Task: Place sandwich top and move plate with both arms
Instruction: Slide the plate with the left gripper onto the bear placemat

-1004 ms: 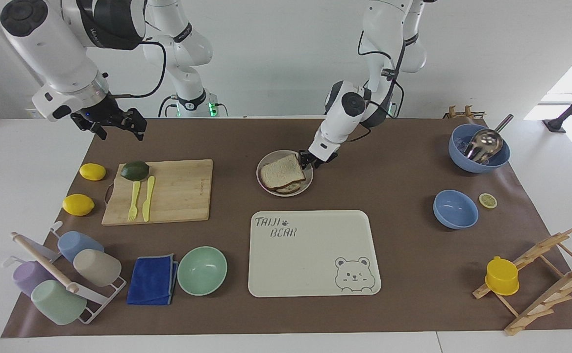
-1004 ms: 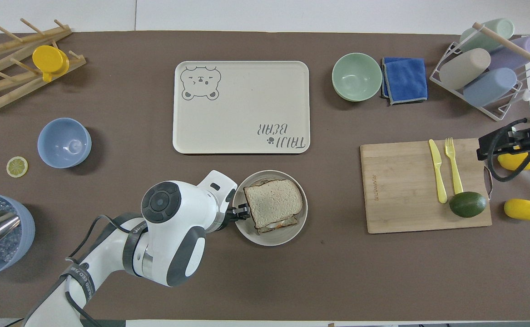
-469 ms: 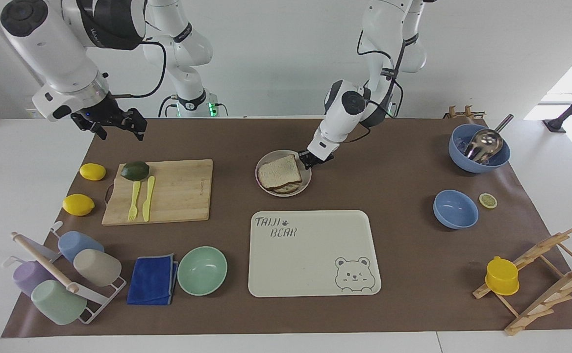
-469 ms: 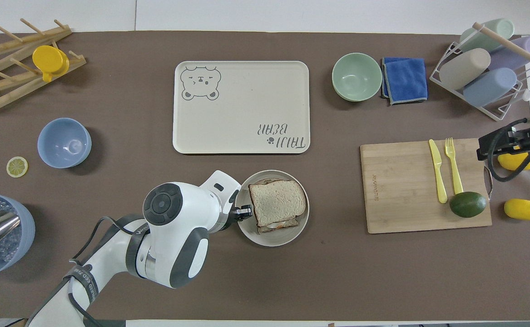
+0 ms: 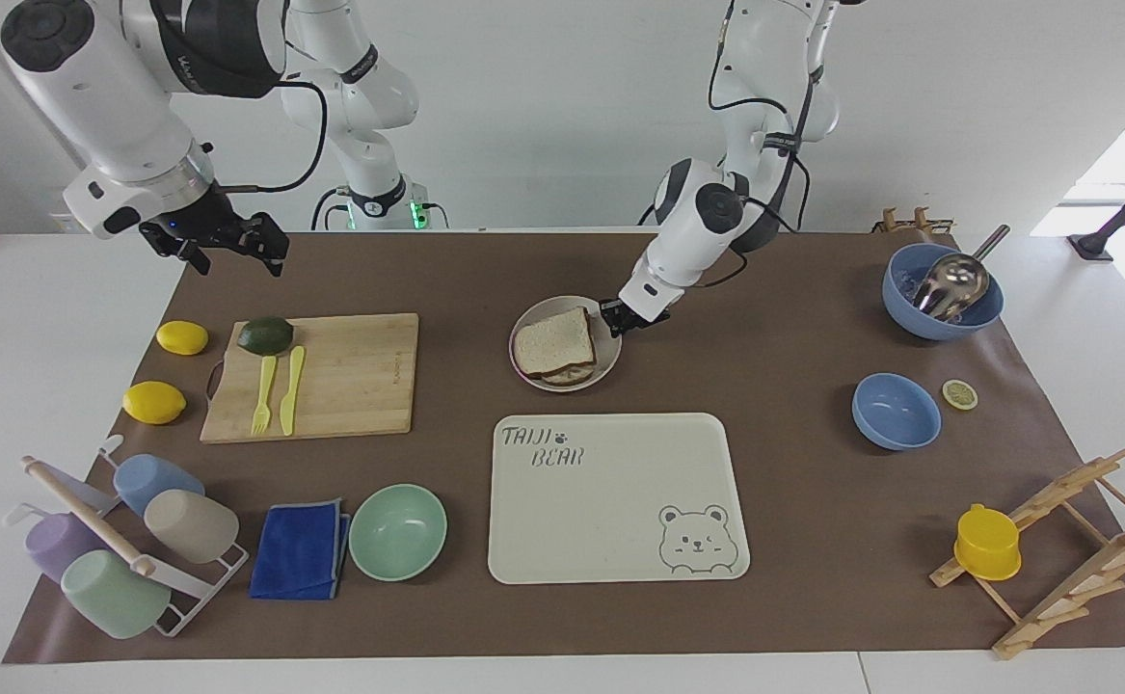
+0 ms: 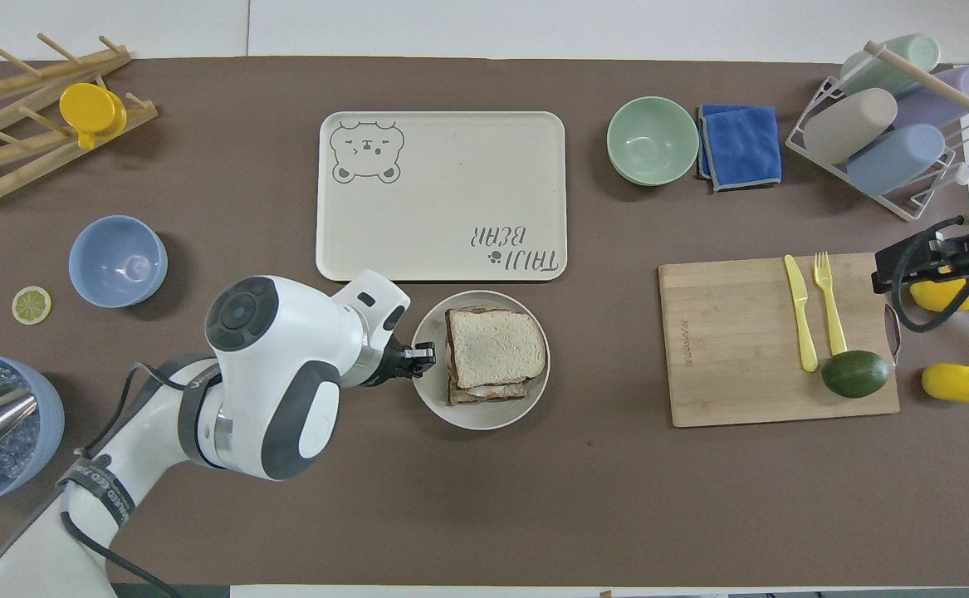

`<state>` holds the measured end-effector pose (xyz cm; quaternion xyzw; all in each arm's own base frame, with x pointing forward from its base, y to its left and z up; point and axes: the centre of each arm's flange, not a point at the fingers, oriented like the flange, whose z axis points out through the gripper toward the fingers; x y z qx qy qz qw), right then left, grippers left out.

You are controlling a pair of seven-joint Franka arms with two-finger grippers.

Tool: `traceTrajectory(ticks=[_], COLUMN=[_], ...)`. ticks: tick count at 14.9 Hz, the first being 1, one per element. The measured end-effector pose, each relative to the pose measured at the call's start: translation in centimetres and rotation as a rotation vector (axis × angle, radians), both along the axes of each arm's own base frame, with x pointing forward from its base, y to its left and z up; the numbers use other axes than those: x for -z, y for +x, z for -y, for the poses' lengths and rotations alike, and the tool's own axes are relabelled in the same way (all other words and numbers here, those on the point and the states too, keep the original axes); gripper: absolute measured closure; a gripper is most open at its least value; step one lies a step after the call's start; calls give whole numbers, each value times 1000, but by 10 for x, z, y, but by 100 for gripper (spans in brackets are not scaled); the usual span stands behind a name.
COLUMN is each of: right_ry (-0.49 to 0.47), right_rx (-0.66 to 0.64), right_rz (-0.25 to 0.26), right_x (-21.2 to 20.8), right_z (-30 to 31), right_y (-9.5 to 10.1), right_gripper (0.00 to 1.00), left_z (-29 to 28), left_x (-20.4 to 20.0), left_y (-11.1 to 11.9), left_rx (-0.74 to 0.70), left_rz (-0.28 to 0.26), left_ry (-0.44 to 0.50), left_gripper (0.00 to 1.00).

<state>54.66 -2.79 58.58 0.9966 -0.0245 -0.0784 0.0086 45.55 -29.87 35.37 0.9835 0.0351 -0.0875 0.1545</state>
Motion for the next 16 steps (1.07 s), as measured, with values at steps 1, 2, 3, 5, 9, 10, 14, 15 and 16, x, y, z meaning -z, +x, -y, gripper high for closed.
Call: traceTrajectory(ticks=[1, 2, 3, 5, 9, 10, 14, 15, 16], right_ry=[0, 0, 0, 0, 0, 0, 0, 0, 0], right_rx=[0, 0, 0, 0, 0, 0, 0, 0, 0], right_rz=[0, 0, 0, 0, 0, 0, 0, 0, 0], right_x=[0, 0, 0, 0, 0, 0, 0, 0, 0], right_z=[0, 0, 0, 0, 0, 0, 0, 0, 0], right_y=[0, 0, 0, 0, 0, 0, 0, 0, 0], right_gripper=[0, 0, 0, 0, 0, 0, 0, 0, 0], left_z=[-11, -23, -32, -46, -54, -54, -69, -70, -68], left_x=[-23, -46, -67, -89, -55, -41, -2, 4, 9], left_y=[20, 42, 62, 98, 172, 192, 248, 251, 251], left_rx=[-12, -27, -43, -75, -117, -125, -154, -146, -138], left_rz=[-3, 3, 19, 44, 39, 36, 48, 62, 75], left_ry=[-18, -38, -55, -77, -90, -93, -98, -77, -59], left_gripper=[95, 95, 95, 95, 95, 95, 95, 95, 95])
